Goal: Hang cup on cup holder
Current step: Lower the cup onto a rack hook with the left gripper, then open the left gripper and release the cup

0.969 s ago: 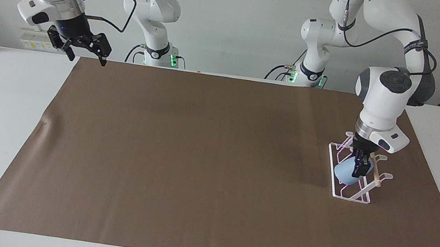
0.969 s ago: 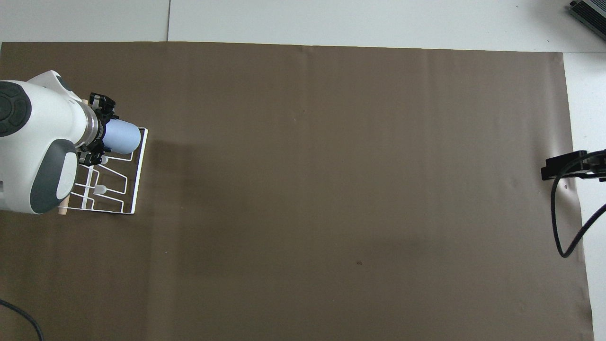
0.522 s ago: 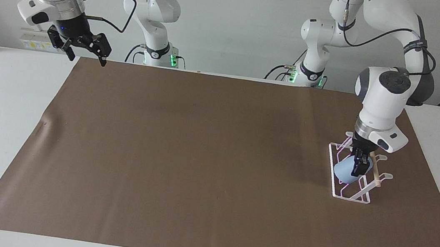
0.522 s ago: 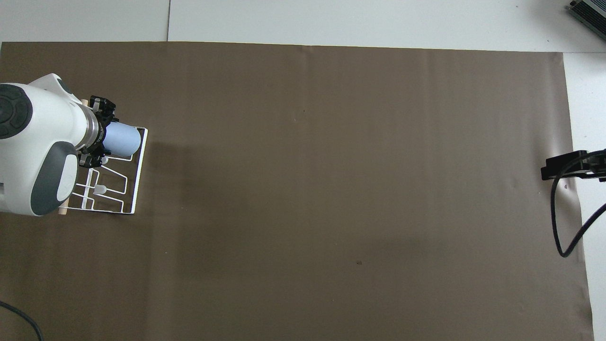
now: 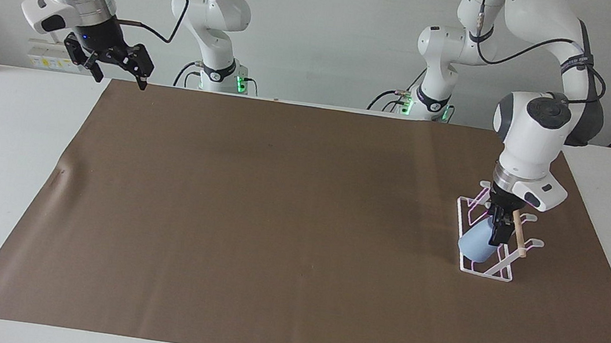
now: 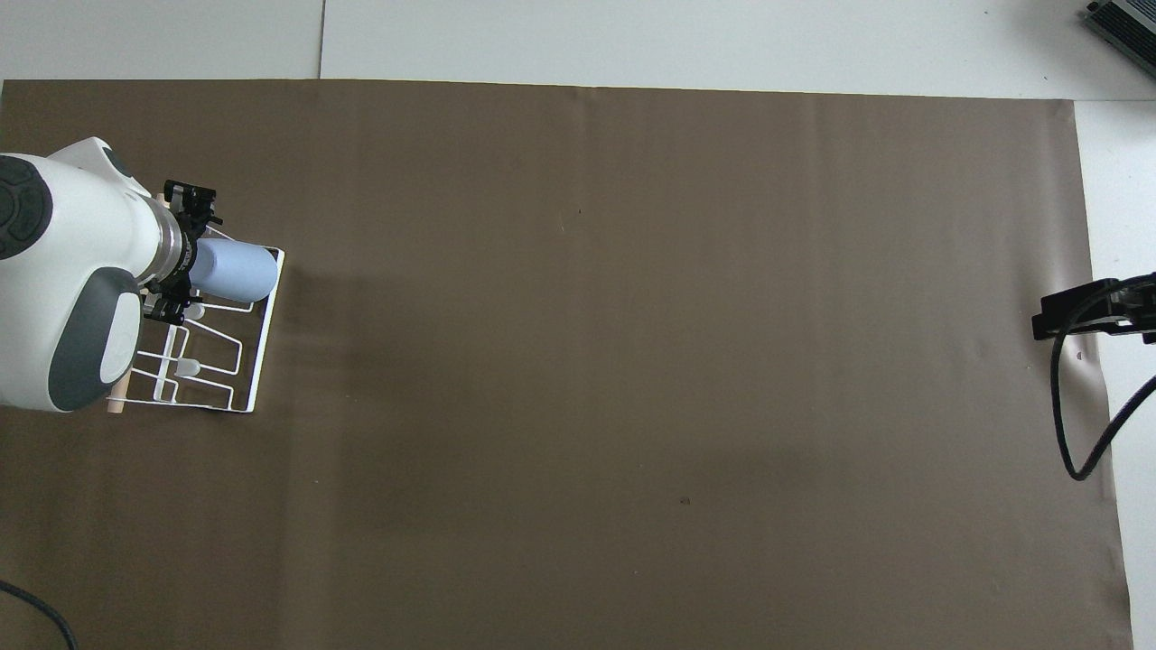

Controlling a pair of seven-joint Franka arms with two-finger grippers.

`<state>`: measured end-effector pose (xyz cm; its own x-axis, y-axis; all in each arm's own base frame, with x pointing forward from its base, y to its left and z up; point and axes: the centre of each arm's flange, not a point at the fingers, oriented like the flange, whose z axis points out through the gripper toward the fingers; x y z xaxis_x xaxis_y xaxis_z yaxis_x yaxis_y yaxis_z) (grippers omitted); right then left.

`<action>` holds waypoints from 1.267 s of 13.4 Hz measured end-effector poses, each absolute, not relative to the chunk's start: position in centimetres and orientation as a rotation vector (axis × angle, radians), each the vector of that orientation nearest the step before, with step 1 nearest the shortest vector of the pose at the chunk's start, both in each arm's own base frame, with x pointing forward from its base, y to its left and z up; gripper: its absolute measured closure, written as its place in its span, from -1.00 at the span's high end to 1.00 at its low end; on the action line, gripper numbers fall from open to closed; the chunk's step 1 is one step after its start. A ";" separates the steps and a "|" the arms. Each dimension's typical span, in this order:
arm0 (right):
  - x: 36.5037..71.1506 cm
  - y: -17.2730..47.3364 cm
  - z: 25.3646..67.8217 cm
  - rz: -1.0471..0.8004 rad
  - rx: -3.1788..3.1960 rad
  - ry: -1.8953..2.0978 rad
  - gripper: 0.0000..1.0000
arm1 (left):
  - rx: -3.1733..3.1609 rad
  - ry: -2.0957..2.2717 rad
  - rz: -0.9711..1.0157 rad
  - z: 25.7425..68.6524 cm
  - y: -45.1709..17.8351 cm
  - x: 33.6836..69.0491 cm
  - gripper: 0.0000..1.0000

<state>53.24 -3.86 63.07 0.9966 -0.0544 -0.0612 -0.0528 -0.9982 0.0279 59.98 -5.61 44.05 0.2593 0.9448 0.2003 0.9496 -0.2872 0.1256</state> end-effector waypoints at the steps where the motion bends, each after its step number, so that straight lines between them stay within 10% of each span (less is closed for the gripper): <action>1: 53.2 -3.8 63.1 -0.097 3.113 -0.083 1.00 | -2.473 -1.862 -0.368 44.6 -5.6 60.0 1.00; 17: 53.2 -3.8 62.8 -0.106 3.113 -0.081 1.00 | -2.869 -1.261 -0.195 54.7 -6.7 57.6 1.00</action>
<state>53.23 -3.78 62.79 0.9963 -0.0529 -0.0674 -0.0511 -0.9983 0.0278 57.57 -6.69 54.74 0.6697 0.7338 0.1141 0.7340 -0.6774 0.0481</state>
